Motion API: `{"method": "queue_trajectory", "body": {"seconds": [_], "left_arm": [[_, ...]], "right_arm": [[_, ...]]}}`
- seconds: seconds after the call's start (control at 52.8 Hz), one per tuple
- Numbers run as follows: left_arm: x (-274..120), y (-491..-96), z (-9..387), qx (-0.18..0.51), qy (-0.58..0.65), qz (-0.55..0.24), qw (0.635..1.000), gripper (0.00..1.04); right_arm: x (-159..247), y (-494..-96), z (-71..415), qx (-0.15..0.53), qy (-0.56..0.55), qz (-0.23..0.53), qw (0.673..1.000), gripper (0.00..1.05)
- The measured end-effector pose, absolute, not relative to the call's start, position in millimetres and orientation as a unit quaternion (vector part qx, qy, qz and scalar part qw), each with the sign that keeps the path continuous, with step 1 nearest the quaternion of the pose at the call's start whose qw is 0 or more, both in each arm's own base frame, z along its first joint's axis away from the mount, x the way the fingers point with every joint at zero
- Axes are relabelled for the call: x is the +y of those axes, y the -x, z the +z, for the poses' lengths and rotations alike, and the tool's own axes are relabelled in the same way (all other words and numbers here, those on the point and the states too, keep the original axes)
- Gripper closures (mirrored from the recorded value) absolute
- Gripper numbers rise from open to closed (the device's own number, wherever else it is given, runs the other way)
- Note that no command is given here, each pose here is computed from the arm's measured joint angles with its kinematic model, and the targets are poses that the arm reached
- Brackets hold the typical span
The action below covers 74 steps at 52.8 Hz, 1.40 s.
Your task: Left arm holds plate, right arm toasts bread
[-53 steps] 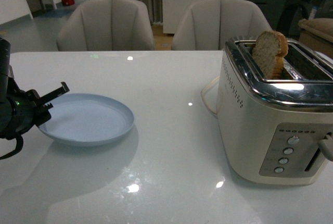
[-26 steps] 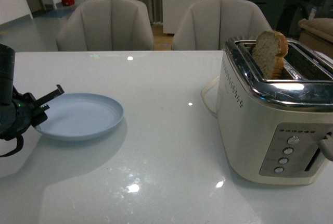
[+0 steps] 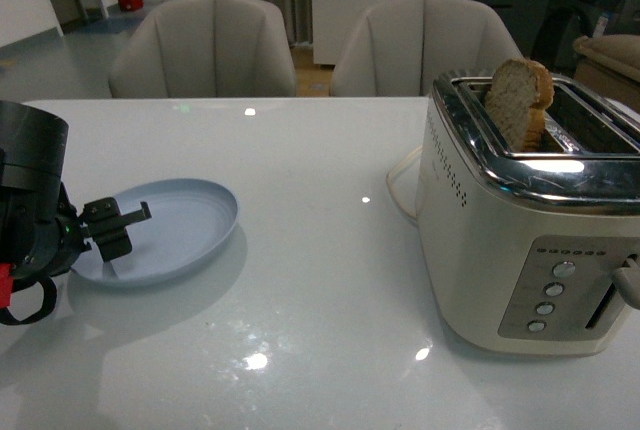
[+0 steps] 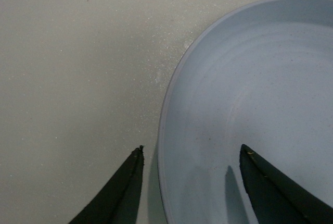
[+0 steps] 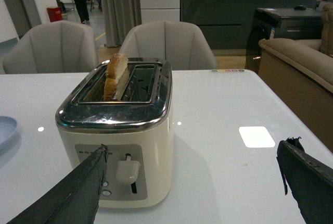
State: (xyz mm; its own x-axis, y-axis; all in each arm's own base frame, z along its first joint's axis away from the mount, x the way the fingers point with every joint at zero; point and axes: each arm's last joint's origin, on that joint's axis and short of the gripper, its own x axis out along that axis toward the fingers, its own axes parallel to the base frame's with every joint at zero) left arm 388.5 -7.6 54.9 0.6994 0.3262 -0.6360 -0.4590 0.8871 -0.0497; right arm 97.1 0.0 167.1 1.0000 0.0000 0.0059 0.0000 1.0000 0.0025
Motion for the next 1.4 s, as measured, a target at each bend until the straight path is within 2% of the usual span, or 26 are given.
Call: {"method": "queue_trajectory", "body": {"seconds": [0.189,0.227,0.322,0.927,1.116,1.192,1.23,1.381,1.4], "left_arm": [[-7.2,-389.2,56.0,0.32,0.085,0.213,0.919,0.09],[-7.2,-389.2,56.0,0.321,0.082,0.212,0.92,0.05],[-7.2,-389.3,56.1,0.321,0.079,0.211,0.92,0.08],[-12.9,-383.5,65.6,0.311,0.08,0.194,0.927,0.07],[-25.8,-376.2,112.0,0.251,0.085,0.15,0.953,0.07],[-46.8,-348.2,168.8,0.163,0.065,0.075,0.982,0.07],[-61.5,-331.0,187.9,0.141,0.05,0.038,0.988,0.07],[-66.9,-311.1,188.9,0.152,0.03,0.011,0.988,0.07],[-65.5,-310.8,189.2,0.137,0.031,0.01,0.99,0.08]], "right_arm": [[0.0,-97.1,167.1,-0.003,-0.001,0.0,1.0,0.06],[0.0,-97.1,167.1,-0.003,-0.001,0.0,1.0,0.06],[0.0,-97.1,167.1,-0.003,-0.001,0.0,1.0,0.06],[0.0,-97.1,167.1,-0.003,-0.001,0.0,1.0,0.06],[0.0,-97.1,167.1,-0.003,-0.001,0.0,1.0,0.06],[0.0,-97.1,167.1,-0.003,-0.001,0.0,1.0,0.06],[0.0,-97.1,167.1,-0.003,-0.001,0.0,1.0,0.06],[0.0,-97.1,167.1,-0.003,-0.001,0.0,1.0,0.06],[0.0,-97.1,167.1,-0.003,-0.001,0.0,1.0,0.06]]}}
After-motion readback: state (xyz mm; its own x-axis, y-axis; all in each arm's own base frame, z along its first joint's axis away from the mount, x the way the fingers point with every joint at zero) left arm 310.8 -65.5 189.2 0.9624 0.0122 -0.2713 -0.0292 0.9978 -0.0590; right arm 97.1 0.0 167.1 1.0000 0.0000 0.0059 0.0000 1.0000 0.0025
